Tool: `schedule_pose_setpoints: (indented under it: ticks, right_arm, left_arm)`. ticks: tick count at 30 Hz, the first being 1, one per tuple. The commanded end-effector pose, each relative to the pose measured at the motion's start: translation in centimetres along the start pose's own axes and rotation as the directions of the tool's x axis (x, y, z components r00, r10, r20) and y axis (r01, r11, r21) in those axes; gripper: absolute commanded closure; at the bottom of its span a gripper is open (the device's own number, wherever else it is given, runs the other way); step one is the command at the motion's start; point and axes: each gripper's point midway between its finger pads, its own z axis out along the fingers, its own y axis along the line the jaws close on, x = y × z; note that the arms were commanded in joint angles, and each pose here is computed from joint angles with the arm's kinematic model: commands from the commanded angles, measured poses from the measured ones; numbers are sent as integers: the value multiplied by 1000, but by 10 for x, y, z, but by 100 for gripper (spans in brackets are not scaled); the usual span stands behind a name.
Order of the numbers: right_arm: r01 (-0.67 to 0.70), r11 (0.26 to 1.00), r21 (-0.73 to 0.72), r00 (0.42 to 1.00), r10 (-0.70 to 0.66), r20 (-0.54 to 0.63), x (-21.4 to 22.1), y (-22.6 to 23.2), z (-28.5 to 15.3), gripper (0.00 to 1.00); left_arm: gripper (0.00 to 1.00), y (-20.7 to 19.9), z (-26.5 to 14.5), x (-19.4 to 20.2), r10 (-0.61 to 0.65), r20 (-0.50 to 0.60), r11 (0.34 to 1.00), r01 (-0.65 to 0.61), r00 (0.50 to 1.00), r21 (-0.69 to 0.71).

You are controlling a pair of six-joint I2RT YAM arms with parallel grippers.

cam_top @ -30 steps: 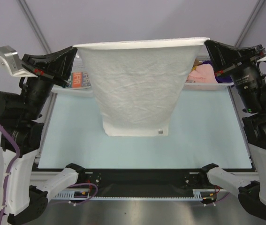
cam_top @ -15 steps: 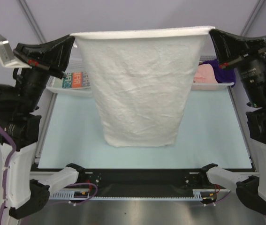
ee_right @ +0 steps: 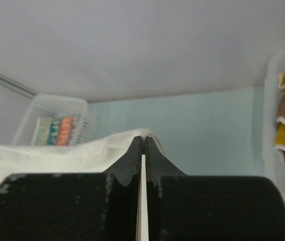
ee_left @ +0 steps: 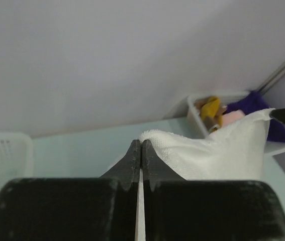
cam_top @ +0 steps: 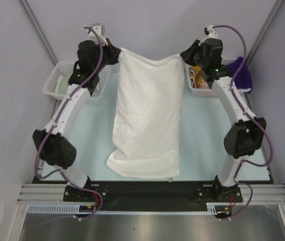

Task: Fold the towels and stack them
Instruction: Flatten out the crumpled towel, then fold the towel

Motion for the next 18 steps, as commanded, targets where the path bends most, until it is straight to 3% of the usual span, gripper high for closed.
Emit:
schedule_pose_setpoints:
  ticks: [1, 3, 4, 6, 8, 9, 11, 18]
  right_arm:
    - [-4, 999, -47, 999, 6, 41, -8, -2, 22, 100]
    - [-8, 999, -37, 1000, 9, 26, 3, -13, 39, 100]
    - [-12, 999, -34, 1000, 12, 14, 12, -20, 54, 100]
    - [-19, 999, -37, 1000, 19, 10, 15, -27, 66, 100]
    - [-22, 999, -32, 1000, 22, 4, 21, -36, 83, 100]
    - [-20, 999, -38, 1000, 20, 4, 21, -37, 89, 100]
    - [-19, 999, -32, 1000, 19, 7, 21, -44, 103, 100]
    - [-24, 999, -37, 1000, 25, 12, 30, -57, 135, 100]
  left_arm:
    - [100, 27, 28, 13, 8, 26, 999, -7, 1000, -48]
    - [100, 43, 52, 43, 6, -21, 998, -7, 1000, -67]
    - [100, 40, 61, 28, 3, 31, 999, -2, 1000, -49]
    - [100, 55, 85, 52, -10, -11, 998, 9, 1000, -62]
    - [100, 55, 100, 40, -3, 17, 999, 4, 1000, -54]
    - [100, 65, 111, 61, -10, -30, 997, 8, 999, -74]
    - [100, 67, 118, 44, -1, 9, 997, 1, 1000, -75]
    - [100, 87, 139, 49, -1, 24, 996, 3, 1000, -87]
